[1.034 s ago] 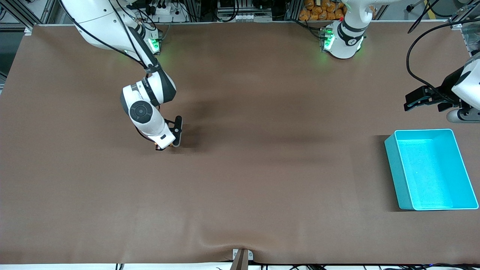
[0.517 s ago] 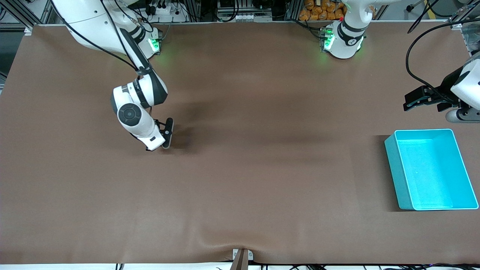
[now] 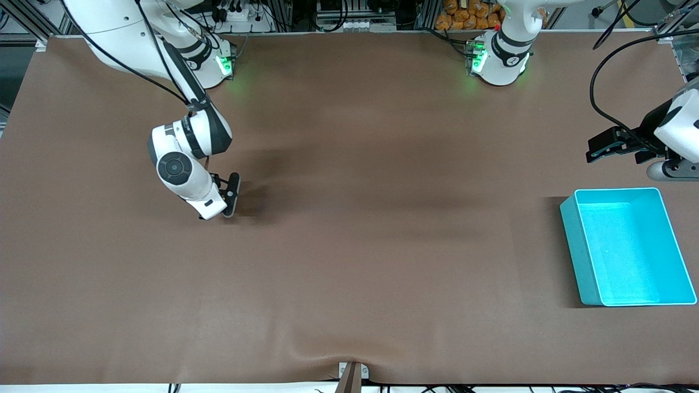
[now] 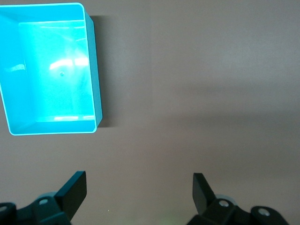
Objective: Wind and store yellow beetle car
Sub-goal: 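Drag the car backward along the table with the right gripper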
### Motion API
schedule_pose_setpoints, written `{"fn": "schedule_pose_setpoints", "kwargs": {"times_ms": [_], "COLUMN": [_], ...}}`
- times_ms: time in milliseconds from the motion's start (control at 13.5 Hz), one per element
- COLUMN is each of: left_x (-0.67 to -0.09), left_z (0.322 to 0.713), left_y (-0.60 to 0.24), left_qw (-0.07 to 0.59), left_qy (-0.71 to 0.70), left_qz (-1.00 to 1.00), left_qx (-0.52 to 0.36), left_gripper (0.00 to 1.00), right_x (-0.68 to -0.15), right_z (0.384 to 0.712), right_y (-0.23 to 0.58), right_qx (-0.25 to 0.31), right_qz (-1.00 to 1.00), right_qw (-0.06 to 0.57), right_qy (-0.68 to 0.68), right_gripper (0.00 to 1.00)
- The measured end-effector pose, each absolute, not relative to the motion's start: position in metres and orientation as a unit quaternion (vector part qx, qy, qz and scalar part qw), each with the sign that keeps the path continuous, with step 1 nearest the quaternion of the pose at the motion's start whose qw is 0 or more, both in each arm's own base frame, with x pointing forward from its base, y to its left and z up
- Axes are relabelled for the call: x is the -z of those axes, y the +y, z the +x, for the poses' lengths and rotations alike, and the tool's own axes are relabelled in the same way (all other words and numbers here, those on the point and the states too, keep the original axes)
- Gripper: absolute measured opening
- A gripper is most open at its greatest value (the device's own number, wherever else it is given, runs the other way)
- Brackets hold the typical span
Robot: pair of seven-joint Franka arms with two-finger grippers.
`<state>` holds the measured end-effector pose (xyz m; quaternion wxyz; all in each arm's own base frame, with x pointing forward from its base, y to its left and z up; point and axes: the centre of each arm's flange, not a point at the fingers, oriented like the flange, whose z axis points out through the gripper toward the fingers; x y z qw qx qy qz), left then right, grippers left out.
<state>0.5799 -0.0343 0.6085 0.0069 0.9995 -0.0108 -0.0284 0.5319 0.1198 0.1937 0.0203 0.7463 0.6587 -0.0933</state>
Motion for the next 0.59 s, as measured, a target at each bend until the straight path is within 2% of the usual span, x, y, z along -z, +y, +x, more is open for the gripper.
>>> {"fn": "schedule_pose_setpoints", "kwargs": {"times_ms": [591], "left_x": [-0.608], "left_z": [0.58], "left_y": [-0.035], "left_qw": [0.007], "left_qy": [-0.011], "left_qz": [1.0], "left_qx": [0.029], "left_gripper": [1.0], "right_x": [-0.191], "right_z": [0.531], "right_y": [0.072], "right_qx": [0.108], "right_qz": [0.756], "right_qw": [0.026], "right_qy": [0.645], "right_gripper": [0.42]}}
